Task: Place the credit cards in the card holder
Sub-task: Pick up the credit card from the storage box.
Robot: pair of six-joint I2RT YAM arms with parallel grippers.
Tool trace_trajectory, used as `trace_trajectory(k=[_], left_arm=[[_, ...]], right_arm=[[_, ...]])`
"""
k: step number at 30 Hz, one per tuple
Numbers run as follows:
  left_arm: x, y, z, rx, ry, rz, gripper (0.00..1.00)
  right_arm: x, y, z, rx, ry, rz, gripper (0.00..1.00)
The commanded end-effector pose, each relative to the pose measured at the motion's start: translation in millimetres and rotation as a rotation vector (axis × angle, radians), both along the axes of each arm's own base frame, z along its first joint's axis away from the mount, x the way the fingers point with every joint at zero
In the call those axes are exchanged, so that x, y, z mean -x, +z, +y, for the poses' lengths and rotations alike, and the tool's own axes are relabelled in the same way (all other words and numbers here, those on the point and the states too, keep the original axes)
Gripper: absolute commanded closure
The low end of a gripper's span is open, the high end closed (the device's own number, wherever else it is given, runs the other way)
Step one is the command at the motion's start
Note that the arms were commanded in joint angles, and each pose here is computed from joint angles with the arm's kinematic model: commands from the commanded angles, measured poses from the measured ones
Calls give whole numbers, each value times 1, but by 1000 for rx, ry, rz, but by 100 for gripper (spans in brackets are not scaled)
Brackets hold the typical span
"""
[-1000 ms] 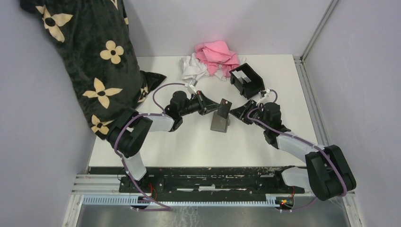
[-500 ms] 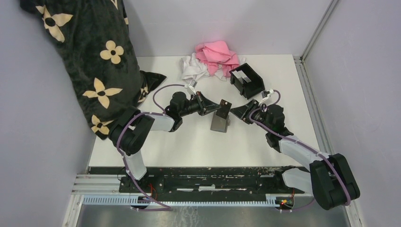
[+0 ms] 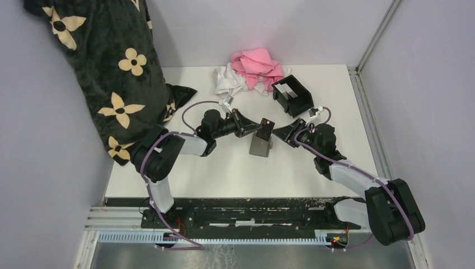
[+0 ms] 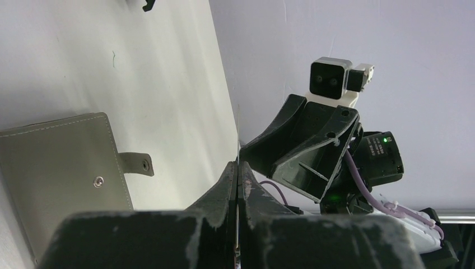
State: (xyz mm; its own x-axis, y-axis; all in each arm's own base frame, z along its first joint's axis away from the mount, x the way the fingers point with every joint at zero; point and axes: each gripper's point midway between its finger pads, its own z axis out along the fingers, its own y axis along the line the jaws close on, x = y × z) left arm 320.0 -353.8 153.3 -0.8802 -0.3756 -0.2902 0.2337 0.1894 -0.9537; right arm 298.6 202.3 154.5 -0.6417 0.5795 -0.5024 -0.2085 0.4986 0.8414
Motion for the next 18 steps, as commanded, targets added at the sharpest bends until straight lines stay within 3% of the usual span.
trace_trajectory(k=[1, 18], left_arm=[[-1, 15, -2, 63, -16, -21, 97], [0, 9, -5, 97, -35, 3, 97]], right_arm=[[-1, 10, 7, -37, 28, -46, 58], [-10, 3, 18, -117, 55, -27, 64]])
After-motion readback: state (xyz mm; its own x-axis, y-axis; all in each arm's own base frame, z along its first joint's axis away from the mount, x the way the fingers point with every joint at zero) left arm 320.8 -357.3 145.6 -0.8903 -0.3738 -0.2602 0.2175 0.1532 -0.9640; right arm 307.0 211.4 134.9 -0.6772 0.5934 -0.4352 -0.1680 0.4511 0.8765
